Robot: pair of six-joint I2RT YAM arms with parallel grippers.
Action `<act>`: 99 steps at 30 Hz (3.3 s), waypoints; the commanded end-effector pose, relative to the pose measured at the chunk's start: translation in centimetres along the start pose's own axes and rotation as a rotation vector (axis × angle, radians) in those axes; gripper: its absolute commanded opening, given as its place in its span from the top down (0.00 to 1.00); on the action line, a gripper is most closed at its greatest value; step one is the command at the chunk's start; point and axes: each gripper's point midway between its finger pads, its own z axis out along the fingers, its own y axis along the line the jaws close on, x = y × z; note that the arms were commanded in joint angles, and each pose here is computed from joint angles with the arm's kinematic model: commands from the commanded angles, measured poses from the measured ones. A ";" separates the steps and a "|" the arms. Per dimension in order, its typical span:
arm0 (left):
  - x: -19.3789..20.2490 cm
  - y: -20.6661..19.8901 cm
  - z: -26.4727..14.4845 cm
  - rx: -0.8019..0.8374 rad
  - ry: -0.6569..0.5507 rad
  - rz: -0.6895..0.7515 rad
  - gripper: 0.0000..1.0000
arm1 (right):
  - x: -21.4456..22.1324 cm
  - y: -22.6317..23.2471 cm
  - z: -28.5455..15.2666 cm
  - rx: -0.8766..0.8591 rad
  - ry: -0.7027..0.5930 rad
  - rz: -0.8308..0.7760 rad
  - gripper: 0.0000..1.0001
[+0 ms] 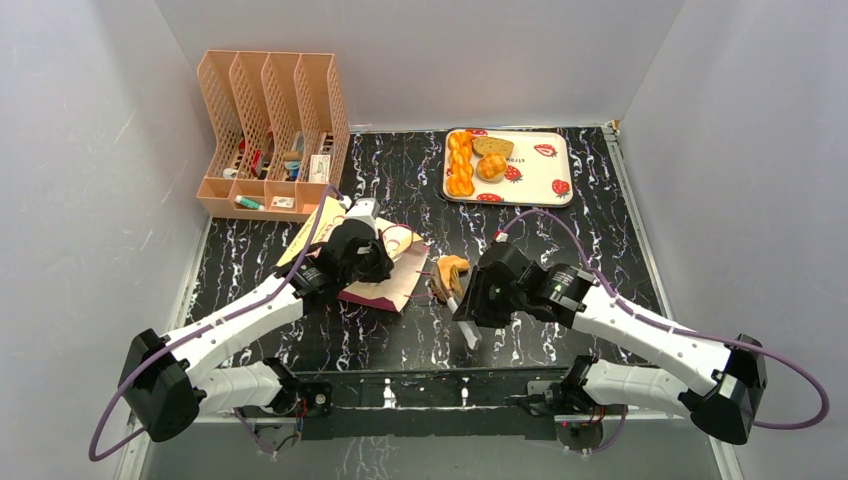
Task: Take the fake bread out of the paper bag
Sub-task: Pick up the fake bread from the center of the board, then place the fake bread in the container.
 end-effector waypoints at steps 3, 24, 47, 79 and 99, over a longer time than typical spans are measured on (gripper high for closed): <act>-0.4 -0.6 -0.6 0.037 -0.020 -0.006 1.00 | -0.3 -0.1 0.9 -0.004 -0.019 -0.028 0.80; 0.8 -0.1 -0.2 0.025 0.008 -0.010 1.00 | -5.8 6.2 -4.7 -0.243 -0.285 -0.014 0.99; -0.7 -2.3 -1.6 0.123 -0.017 -0.008 1.00 | -7.4 8.2 -0.5 -0.404 -0.383 0.050 0.99; -0.8 -2.1 -1.7 0.120 -0.014 0.050 1.00 | -26.5 -2.8 -6.1 0.016 -0.755 0.110 1.00; 0.5 -3.0 -4.8 0.252 0.005 0.072 1.00 | -39.9 -8.2 1.2 0.090 -0.767 0.210 1.00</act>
